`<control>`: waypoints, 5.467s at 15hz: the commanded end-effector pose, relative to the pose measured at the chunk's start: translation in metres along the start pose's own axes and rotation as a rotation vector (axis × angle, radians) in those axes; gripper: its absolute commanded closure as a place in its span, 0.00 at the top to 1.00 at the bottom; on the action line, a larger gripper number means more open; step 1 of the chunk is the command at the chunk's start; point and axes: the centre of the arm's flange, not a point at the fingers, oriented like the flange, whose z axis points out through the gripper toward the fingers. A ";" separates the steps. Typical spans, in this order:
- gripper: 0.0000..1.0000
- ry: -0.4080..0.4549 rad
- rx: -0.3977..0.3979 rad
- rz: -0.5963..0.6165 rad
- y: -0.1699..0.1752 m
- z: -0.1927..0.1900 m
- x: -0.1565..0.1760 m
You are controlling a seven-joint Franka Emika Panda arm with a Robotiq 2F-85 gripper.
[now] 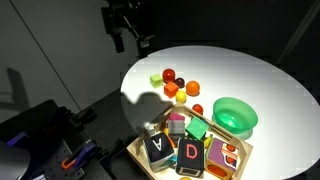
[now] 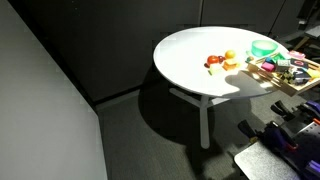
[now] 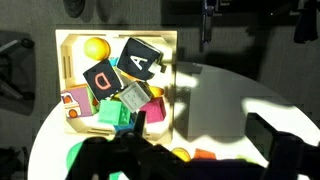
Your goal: Put the yellow ball in the green bowl then put the green block on the table.
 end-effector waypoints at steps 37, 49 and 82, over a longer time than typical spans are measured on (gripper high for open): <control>1.00 0.111 0.131 -0.106 0.033 0.100 0.138; 1.00 0.052 0.143 -0.070 0.040 0.160 0.208; 1.00 -0.060 0.115 -0.147 0.019 0.242 0.260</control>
